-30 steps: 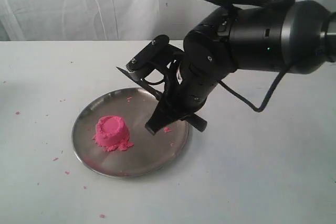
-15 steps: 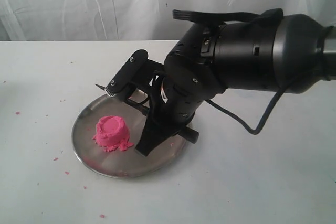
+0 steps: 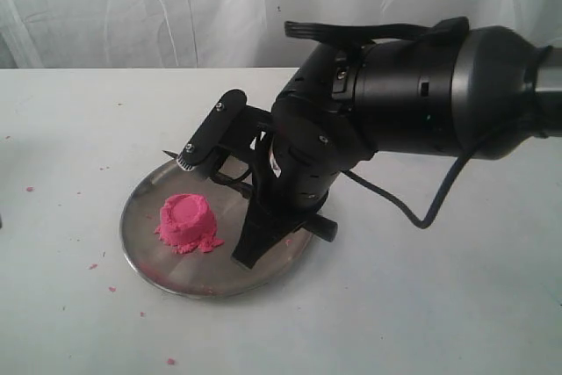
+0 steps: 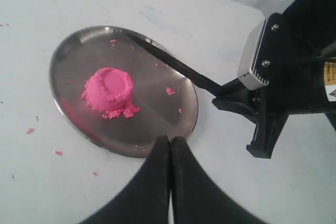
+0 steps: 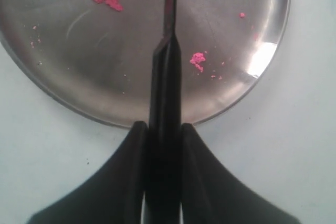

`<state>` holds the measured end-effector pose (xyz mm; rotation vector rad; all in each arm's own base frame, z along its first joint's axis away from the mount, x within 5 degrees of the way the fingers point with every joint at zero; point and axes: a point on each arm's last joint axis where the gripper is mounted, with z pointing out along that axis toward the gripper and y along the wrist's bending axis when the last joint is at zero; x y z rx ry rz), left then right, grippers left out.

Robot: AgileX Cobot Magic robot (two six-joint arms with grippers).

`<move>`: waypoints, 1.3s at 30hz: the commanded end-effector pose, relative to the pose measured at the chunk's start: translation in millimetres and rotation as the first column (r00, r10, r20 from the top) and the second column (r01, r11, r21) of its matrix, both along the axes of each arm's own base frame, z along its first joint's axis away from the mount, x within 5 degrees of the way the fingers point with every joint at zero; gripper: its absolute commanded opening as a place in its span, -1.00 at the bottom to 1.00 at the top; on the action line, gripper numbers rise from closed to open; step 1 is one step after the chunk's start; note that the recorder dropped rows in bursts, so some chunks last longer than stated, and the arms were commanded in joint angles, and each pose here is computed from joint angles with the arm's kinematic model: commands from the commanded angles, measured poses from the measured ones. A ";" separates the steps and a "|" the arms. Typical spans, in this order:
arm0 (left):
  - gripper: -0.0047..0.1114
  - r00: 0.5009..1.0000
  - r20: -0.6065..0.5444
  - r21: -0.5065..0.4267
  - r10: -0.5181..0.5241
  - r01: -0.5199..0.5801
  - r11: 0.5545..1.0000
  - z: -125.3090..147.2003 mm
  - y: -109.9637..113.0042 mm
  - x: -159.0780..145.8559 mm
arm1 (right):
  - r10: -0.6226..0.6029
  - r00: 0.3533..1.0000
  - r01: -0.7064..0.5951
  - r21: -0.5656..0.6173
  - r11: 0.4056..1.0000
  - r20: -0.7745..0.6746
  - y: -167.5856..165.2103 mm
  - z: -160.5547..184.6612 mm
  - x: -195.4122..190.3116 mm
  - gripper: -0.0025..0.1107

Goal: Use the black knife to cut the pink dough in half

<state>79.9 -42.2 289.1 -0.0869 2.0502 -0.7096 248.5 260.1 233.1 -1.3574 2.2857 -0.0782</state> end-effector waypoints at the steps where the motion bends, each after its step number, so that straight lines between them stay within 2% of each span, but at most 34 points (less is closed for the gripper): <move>1: -0.92 0.999 -0.020 0.029 -0.048 0.049 0.998 2.4 -10.4 42.8 | 0.078 0.997 -0.078 -0.028 0.997 0.006 13.9 -12.6 -5.4 -0.96; 8: -0.88 0.986 -0.114 0.126 -0.125 0.139 0.982 -7.2 -24.0 107.5 | 0.113 0.993 -0.111 -0.077 0.991 0.019 31.5 -27.8 2.4 -0.96; 13: -0.54 0.979 -0.173 0.161 -0.105 0.133 0.978 -21.1 -28.1 147.0 | 0.108 0.994 -0.106 -0.085 0.991 0.020 43.1 -32.5 12.1 -0.96; 16: -0.41 0.977 -0.203 0.179 -0.064 0.101 0.979 -34.7 -27.5 163.1 | 0.102 0.995 -0.100 -0.096 0.990 0.013 47.1 -35.1 15.8 -0.96; 18: -0.43 0.975 -0.218 0.194 -0.035 0.079 0.978 -43.9 -26.3 170.5 | 0.100 0.995 -0.099 -0.097 0.990 0.010 48.8 -36.9 17.0 -0.96; 20: -0.54 0.974 -0.227 0.218 -0.018 0.069 0.973 -52.2 -25.2 176.7 | 0.093 0.996 -0.092 -0.091 0.992 0.009 49.0 -36.9 16.9 -0.96; 24: -0.92 0.975 -0.223 0.260 0.013 0.046 0.964 -62.6 -22.2 185.3 | 0.019 1.000 -0.019 -0.067 0.998 -0.011 45.6 -37.9 19.0 -0.96; 29: -0.92 0.975 -0.214 0.266 0.061 -0.002 0.964 -67.6 -19.8 192.3 | -0.035 0.998 0.034 -0.018 0.999 -0.047 41.7 -45.2 19.7 -0.96; 34: -0.92 0.964 -0.265 0.262 0.003 0.069 0.962 -71.5 -20.0 199.4 | -0.048 0.996 0.049 0.009 0.999 -0.079 40.2 -52.6 16.6 -0.96; 39: -0.92 0.955 -0.296 0.213 -0.013 0.079 0.974 -65.9 2.4 210.9 | -0.045 0.996 0.047 0.015 0.999 -0.080 40.3 -53.9 16.1 -0.96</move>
